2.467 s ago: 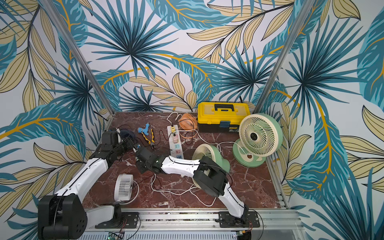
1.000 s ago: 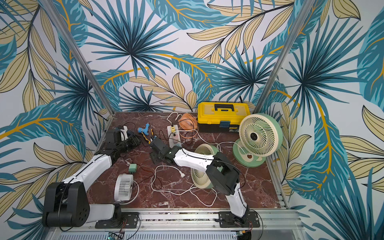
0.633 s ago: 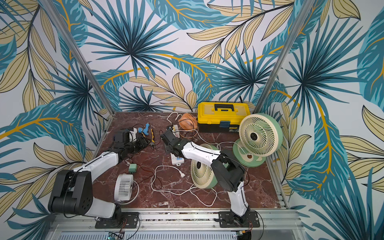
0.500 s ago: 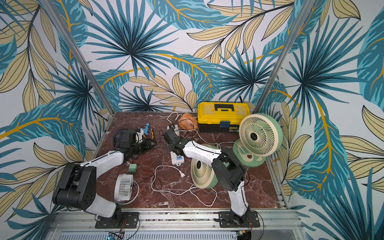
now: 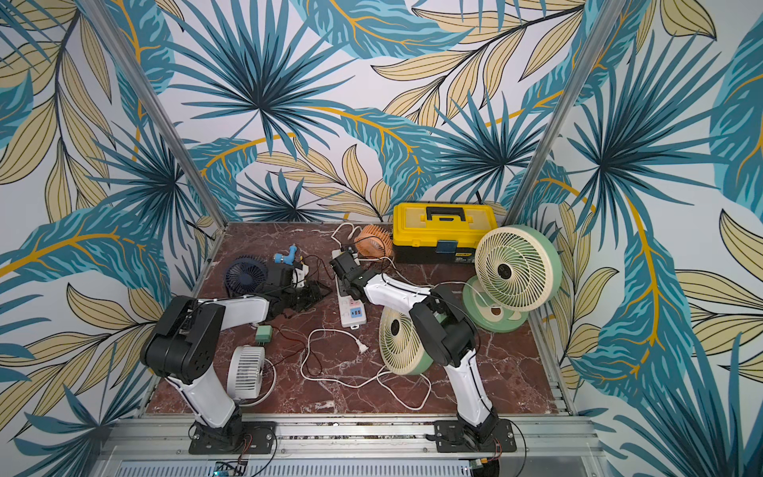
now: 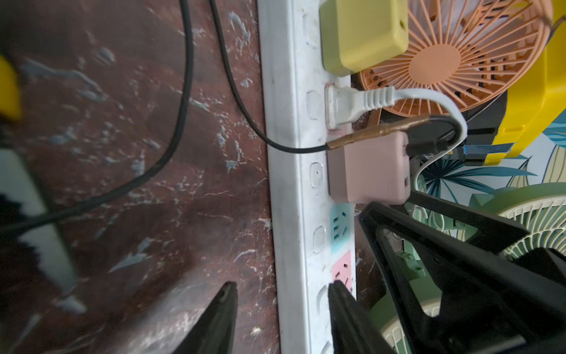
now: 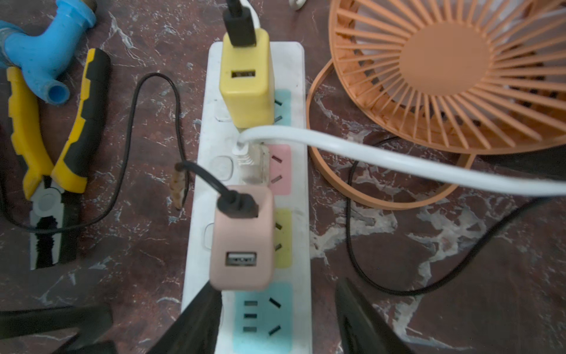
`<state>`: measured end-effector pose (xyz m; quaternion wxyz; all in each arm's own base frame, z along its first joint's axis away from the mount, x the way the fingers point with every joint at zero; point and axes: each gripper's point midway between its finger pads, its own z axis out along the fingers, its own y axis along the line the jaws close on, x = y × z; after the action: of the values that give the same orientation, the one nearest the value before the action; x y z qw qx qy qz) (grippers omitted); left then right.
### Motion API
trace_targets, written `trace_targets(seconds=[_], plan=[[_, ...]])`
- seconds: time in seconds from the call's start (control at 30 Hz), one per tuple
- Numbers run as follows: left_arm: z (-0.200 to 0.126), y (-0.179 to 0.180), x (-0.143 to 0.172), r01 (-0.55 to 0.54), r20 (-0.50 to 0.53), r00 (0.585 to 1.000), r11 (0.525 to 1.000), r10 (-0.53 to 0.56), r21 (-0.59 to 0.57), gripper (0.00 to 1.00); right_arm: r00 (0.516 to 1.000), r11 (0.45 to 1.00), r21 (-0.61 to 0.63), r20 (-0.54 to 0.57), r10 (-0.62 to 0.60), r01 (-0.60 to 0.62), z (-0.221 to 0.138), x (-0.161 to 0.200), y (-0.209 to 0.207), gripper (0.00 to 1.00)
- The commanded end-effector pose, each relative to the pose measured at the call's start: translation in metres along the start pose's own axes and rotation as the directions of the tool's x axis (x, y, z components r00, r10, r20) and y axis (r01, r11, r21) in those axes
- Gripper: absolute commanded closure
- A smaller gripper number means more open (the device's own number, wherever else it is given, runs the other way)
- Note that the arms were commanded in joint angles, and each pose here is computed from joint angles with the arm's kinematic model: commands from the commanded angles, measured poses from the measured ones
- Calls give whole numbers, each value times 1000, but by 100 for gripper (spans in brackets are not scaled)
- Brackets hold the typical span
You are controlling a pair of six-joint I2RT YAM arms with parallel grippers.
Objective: Unplug the desk fan from the power strip
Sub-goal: Remove the plug from the socket.
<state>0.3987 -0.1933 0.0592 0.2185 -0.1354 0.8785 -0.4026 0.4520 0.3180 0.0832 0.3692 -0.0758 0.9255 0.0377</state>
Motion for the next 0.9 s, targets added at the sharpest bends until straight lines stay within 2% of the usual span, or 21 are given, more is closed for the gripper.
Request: trace_targets(seconds=[0.0,0.23,0.6,0.73,0.87], plan=[[9,-18,-7,-6,5,1000,997,6,83,48,1000,1000,-18,12,8,-7,10,-6,6,38],[25,-19,-1,3,-31,1000,996,-1,92,48,1000,1000,-24,18,18,-18,18,-12,8,41],[41,-9,4,-2,-64,998,999,4,38,48,1000,1000,-16,16,6,-6,26,-15,11,59],[44,-1,6,6,-77,997,1000,-5,10,52,1000,1000,-21,13,8,-8,28,-15,12,65],[47,5,9,11,-82,997,1000,-12,-13,55,1000,1000,-23,5,6,-6,30,-13,13,67]])
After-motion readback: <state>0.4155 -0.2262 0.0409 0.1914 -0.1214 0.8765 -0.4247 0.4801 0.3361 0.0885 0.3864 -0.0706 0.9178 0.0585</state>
